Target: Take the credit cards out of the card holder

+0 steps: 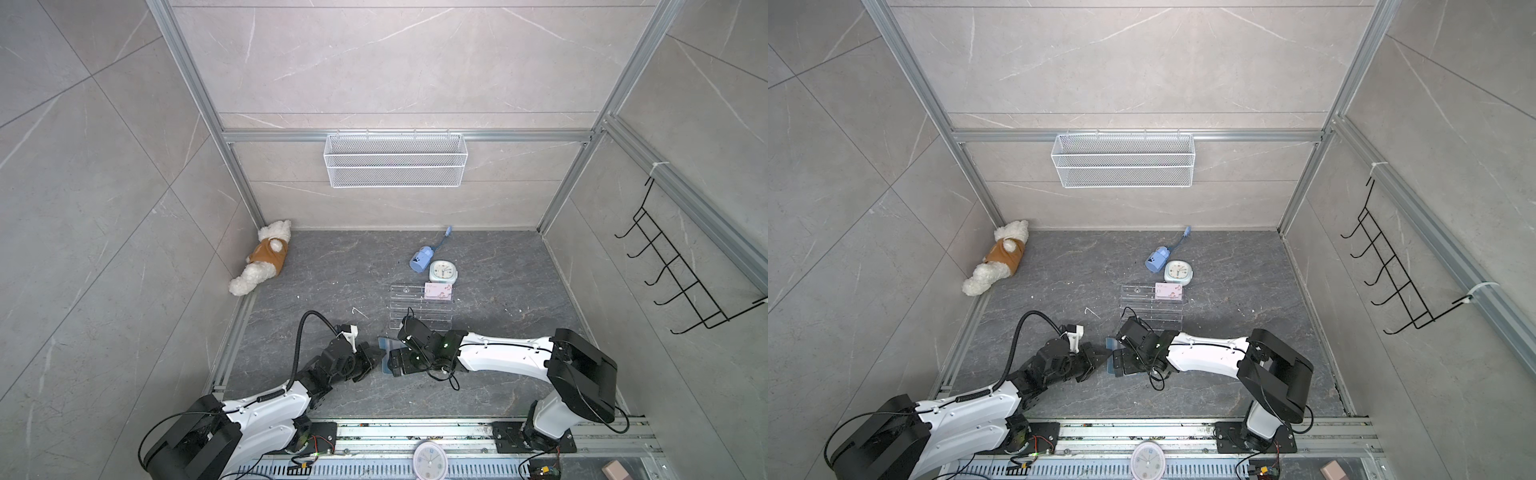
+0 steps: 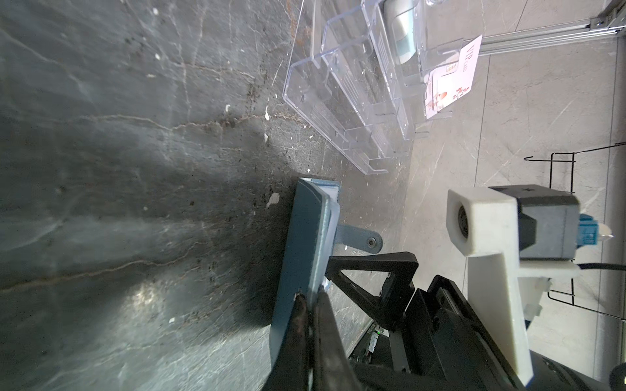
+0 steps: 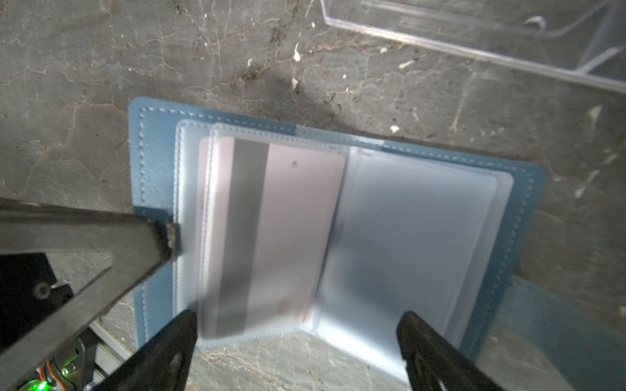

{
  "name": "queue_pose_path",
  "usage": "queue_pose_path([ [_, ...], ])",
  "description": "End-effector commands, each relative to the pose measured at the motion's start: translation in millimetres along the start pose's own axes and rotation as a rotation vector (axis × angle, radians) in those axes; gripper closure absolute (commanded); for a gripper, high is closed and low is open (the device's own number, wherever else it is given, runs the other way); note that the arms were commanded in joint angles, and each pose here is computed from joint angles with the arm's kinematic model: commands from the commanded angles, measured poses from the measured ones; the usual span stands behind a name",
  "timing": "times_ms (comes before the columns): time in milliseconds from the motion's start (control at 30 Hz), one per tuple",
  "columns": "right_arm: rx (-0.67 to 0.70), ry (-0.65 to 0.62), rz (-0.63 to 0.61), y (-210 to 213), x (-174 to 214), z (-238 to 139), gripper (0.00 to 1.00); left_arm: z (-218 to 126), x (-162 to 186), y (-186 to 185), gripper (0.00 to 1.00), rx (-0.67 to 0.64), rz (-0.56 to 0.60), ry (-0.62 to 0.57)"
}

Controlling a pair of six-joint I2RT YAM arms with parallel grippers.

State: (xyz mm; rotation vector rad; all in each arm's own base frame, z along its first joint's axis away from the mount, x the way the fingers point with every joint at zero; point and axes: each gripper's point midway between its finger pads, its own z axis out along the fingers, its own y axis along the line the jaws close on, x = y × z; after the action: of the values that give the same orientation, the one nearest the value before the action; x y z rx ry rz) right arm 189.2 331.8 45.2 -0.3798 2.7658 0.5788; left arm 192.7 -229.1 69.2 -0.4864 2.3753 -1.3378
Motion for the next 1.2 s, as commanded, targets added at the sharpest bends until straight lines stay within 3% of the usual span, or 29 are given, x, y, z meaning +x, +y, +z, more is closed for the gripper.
queue_pose_path([
  [0, 0.081, -0.029, 0.018, -14.7, -3.8, -7.7, 0.07, -1.1, -4.3, -21.5, 1.0, 0.062, 0.042, -0.011],
  [767, 0.175, -0.099, 0.084, -66.0, -3.7, -41.8, 0.07, 0.6, 1.1, -16.5, 1.0, 0.028, 0.082, 0.024],
  [1167, 0.101, -0.178, 0.027, -75.8, -11.2, -79.5, 0.0, 6.6, 7.2, -7.2, 1.0, -0.055, 0.148, 0.086],
])
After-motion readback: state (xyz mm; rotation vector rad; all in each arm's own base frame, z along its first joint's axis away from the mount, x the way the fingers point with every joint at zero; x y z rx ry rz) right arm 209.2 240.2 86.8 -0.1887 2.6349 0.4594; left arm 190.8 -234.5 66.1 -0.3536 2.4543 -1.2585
